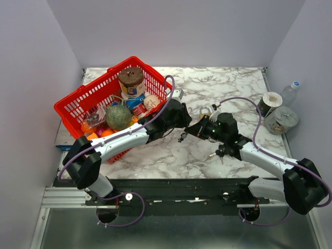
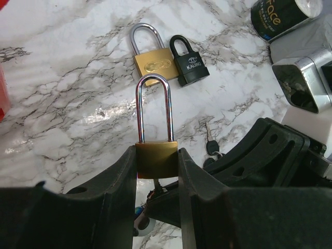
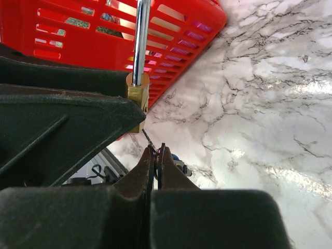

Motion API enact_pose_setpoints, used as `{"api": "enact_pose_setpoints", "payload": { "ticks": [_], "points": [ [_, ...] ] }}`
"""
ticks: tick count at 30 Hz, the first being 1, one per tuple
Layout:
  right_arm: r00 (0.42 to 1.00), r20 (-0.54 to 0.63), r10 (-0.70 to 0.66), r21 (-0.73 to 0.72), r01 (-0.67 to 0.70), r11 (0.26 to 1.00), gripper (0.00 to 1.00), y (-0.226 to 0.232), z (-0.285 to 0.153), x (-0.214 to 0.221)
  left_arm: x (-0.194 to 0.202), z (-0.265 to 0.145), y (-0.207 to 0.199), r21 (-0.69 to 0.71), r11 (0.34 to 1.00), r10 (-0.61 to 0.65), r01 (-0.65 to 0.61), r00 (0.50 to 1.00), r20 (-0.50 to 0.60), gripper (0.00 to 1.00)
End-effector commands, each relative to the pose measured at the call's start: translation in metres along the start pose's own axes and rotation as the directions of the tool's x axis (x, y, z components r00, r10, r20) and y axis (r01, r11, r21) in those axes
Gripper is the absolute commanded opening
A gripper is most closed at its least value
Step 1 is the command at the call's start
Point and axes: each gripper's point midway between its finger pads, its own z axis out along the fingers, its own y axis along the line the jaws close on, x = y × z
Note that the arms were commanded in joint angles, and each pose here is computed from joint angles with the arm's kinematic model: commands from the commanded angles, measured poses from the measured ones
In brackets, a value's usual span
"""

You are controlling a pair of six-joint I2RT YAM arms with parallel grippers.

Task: Unlock with the key
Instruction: Unlock the lock.

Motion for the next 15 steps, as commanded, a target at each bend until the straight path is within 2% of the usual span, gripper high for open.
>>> {"api": "enact_pose_setpoints", "payload": {
  "ticks": [1,15],
  "points": [
    [0.994,0.104,0.010,0.013,-0.012,1.000,0.01,0.001,0.000,-0.020,-0.010,-0.009,-0.008,0.015,1.000,0.009,-0.010,0.999,0.049,0.00],
    [0.985,0.172,0.003,0.022,-0.007,1.000,0.01,0.004,0.002,-0.036,0.002,-0.003,-0.002,-0.043,0.997,0.066,-0.064,0.997,0.048,0.00]
  ]
}}
